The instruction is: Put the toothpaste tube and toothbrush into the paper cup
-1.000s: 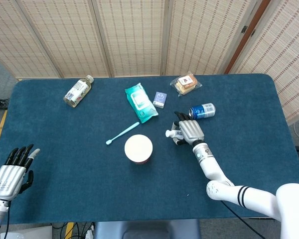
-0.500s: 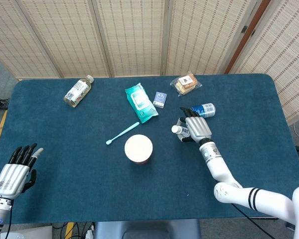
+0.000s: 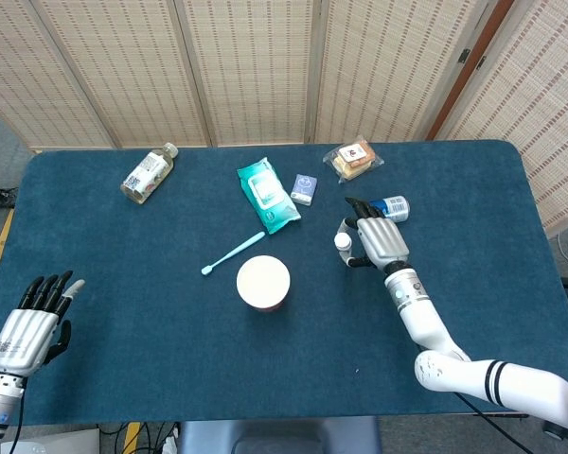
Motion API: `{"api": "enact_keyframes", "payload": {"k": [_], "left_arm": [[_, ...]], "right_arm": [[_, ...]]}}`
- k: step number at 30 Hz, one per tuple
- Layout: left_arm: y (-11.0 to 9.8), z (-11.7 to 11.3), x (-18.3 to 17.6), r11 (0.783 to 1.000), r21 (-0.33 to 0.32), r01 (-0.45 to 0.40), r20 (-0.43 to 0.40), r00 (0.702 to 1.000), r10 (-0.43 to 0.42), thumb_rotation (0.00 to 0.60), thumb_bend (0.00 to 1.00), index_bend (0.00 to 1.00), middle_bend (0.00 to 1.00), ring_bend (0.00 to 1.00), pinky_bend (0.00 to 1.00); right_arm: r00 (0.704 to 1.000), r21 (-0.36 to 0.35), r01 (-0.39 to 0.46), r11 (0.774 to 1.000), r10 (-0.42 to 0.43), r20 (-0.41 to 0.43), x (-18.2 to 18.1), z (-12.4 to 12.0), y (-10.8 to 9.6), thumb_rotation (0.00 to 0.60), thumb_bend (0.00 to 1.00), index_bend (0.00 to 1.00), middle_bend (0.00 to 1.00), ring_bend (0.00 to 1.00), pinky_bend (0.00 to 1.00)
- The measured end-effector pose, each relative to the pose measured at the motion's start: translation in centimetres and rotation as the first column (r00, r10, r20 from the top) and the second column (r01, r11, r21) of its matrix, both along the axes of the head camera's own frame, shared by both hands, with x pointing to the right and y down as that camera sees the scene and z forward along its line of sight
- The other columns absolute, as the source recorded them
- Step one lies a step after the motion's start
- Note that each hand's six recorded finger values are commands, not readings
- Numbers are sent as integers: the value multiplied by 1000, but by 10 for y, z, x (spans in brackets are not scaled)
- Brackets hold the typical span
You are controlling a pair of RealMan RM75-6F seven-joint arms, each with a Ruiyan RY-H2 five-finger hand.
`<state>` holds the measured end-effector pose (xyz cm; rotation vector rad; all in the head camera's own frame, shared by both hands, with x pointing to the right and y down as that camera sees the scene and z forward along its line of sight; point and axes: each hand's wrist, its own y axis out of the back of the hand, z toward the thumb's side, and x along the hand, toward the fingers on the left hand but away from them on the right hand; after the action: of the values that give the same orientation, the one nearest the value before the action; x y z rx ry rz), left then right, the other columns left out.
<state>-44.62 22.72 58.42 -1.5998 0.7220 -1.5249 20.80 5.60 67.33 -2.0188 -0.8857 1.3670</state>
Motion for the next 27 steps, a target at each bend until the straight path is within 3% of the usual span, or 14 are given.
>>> {"api": "enact_keyframes", "payload": {"k": [17, 27], "left_arm": [[1, 0, -1, 1000, 0, 6, 0, 1000, -6, 600, 661, 73, 0, 0, 0], [0, 0, -1, 1000, 1, 6, 0, 1000, -6, 600, 662, 73, 0, 0, 0]], "right_arm": [[998, 49, -20, 999, 17, 64, -8, -21, -11, 600, 329, 703, 73, 0, 115], [985, 79, -14, 997, 0, 175, -33, -53, -23, 600, 328, 704, 74, 0, 115]]}}
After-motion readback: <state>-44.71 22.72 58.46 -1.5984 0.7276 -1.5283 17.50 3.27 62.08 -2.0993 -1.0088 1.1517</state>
